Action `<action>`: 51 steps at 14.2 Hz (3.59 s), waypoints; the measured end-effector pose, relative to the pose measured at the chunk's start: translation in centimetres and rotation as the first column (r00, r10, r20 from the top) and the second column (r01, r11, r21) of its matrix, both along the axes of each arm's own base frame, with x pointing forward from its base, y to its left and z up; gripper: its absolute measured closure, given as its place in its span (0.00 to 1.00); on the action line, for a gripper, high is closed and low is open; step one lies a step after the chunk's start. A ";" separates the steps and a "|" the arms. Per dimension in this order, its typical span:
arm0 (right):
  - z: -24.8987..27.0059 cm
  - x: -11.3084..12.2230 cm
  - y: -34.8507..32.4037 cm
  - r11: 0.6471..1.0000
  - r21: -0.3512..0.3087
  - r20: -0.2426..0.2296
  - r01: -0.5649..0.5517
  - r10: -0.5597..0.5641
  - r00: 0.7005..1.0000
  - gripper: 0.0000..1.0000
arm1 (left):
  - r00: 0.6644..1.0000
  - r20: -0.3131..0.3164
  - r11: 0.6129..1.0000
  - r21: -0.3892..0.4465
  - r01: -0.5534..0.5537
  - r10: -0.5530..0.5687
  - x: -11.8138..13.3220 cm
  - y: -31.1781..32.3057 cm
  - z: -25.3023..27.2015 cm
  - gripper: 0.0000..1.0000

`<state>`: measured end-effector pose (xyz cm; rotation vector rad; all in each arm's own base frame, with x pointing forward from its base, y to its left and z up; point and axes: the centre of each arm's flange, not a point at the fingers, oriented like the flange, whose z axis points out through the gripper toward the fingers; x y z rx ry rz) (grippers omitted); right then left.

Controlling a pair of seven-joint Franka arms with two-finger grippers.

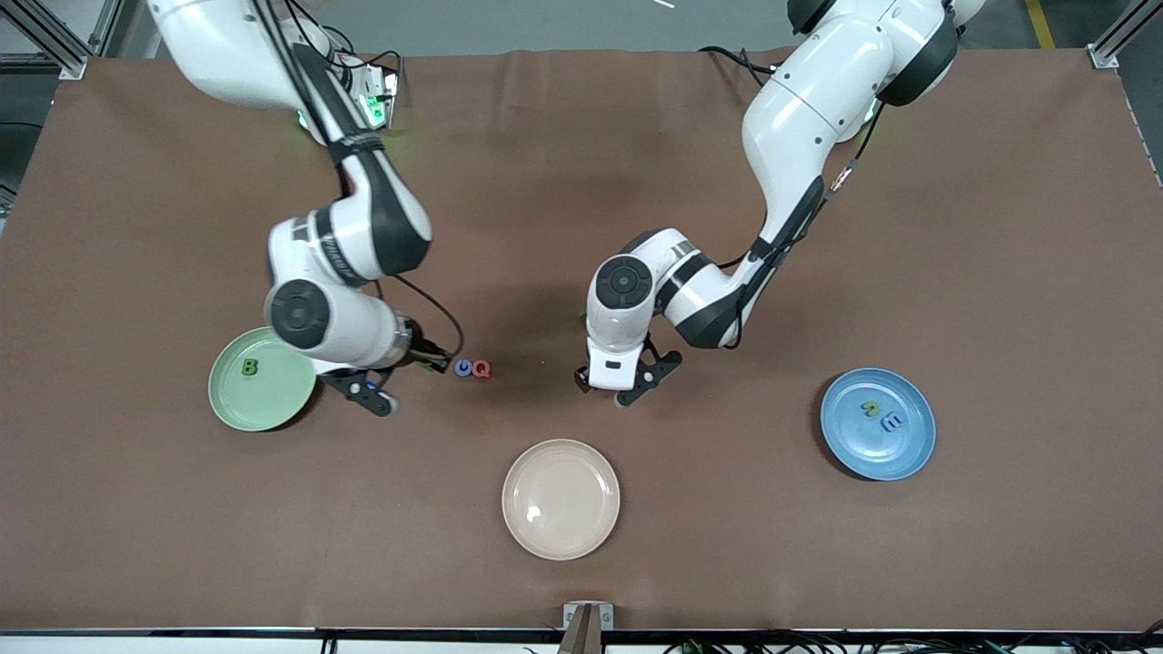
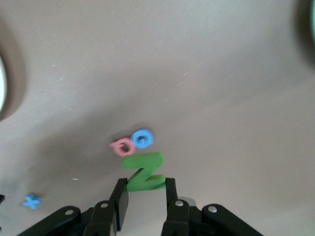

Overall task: Sort upper and lower case letters into plates
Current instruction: 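Grasp the x with the left gripper while the right gripper carries the Z, then release the x with the left gripper while the right gripper releases the Z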

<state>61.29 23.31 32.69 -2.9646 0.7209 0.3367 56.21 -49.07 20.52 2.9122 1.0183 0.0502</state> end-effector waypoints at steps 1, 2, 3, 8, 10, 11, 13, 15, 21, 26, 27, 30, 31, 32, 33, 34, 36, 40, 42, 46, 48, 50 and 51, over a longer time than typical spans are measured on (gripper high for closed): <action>-0.2 -0.1 -2.4 0.999 0.012 -0.003 -0.041 0.041 0.999 0.65 | 1.000 -0.002 1.000 -0.001 -0.001 0.001 -0.3 -0.5 -0.3 0.23; -0.5 -0.2 -4.9 0.997 0.024 -0.002 -0.079 0.079 0.997 0.65 | 1.000 -0.005 1.000 -0.001 0.003 -0.003 -0.7 -1.1 -0.7 0.23; -0.8 -0.5 -7.4 0.993 0.037 0.000 -0.115 0.116 0.993 0.65 | 1.000 -0.009 1.000 0.000 0.009 -0.009 -1.1 -1.5 -1.1 0.26; -2.8 -1.8 -18.4 0.960 0.057 0.076 -0.274 0.270 0.960 0.65 | 0.999 -0.048 0.999 0.037 0.028 -0.026 -2.5 -2.2 -2.8 0.34; -4.6 -2.4 -21.7 0.945 0.024 0.124 -0.325 0.320 0.939 0.65 | 0.998 -0.055 0.999 0.045 0.029 -0.027 -2.6 -2.2 -3.0 0.39; -5.4 -2.8 -23.1 0.939 0.008 0.148 -0.345 0.340 0.929 0.65 | 0.998 -0.057 0.998 0.047 0.029 -0.026 -2.6 -2.1 -3.0 0.44; -6.5 -3.3 -25.2 0.928 -0.011 0.177 -0.371 0.367 0.913 0.65 | 0.998 -0.058 0.998 0.048 0.029 -0.026 -2.6 -2.1 -3.1 0.48; -7.5 -3.6 -26.8 0.916 -0.022 0.192 -0.400 0.396 0.898 0.65 | 0.998 -0.057 0.998 0.048 0.028 -0.025 -2.5 -2.1 -3.0 0.57; -11.3 -6.3 -27.8 0.904 -0.039 0.191 -0.426 0.425 0.885 0.65 | 0.998 -0.070 0.996 0.085 -0.002 0.008 -0.9 -0.5 -2.0 0.73; -12.5 -7.3 -28.8 0.911 -0.017 0.156 -0.412 0.409 0.899 0.65 | 0.992 -0.096 0.985 0.160 -0.064 0.081 5.2 8.1 4.3 0.73; -12.7 -7.4 -29.2 0.913 -0.015 0.153 -0.407 0.405 0.902 0.65 | 0.991 -0.102 0.983 0.169 -0.069 0.087 6.0 9.9 5.1 0.73; -13.1 -7.5 -29.7 0.917 -0.013 0.147 -0.399 0.397 0.906 0.65 | 0.990 -0.125 0.982 0.182 -0.040 0.063 8.2 15.9 6.0 0.73; -13.1 -7.5 -29.8 0.917 -0.012 0.146 -0.398 0.396 0.907 0.65 | 0.989 -0.136 0.982 0.187 -0.027 0.053 8.7 18.1 6.1 0.73; -13.2 -7.6 -29.8 0.917 -0.012 0.145 -0.398 0.396 0.907 0.65 | 0.988 -0.148 0.981 0.191 -0.015 0.044 9.1 20.5 6.3 0.73; -13.2 -7.6 -29.8 0.917 -0.011 0.145 -0.398 0.396 0.907 0.65 | 0.986 -0.162 0.981 0.196 -0.008 0.041 9.4 23.1 6.4 0.73; -13.2 -7.6 -29.8 0.917 -0.011 0.145 -0.399 0.396 0.907 0.65 | 0.984 -0.176 0.980 0.200 0.000 0.036 9.5 25.5 6.4 0.73; -13.2 -7.6 -29.7 0.917 -0.011 0.145 -0.400 0.397 0.906 0.59 | 0.980 -0.197 0.980 0.201 0.009 0.032 9.5 29.4 5.9 0.73; -12.5 -7.0 -28.7 0.908 -0.006 0.149 -0.419 0.415 0.898 0.26 | 0.984 -0.178 0.981 0.194 0.002 0.033 9.3 34.7 3.4 0.73; -10.9 -6.1 -26.6 0.896 0.013 0.138 -0.443 0.438 0.888 0.05 | 0.988 -0.150 0.985 0.170 0.007 0.019 9.4 37.4 2.1 0.73; -5.5 -3.8 -18.6 0.932 0.033 0.082 -0.361 0.358 0.930 0.01 | 0.991 -0.133 0.989 0.144 0.038 -0.019 10.1 42.6 1.7 0.73; -3.5 -3.2 -14.0 0.954 0.020 0.072 -0.300 0.298 0.952 0.02 | 0.993 -0.112 0.990 0.135 0.037 -0.021 10.3 43.7 1.7 0.73; -2.2 -3.0 -9.7 0.981 -0.003 0.076 -0.195 0.195 0.978 0.02 | 0.995 -0.099 0.991 0.129 0.038 -0.026 10.3 43.5 1.6 0.73; -1.8 -3.1 -7.6 0.992 -0.015 0.074 -0.124 0.124 0.989 0.01 | 0.995 -0.095 0.991 0.126 0.041 -0.029 10.3 43.3 1.6 0.70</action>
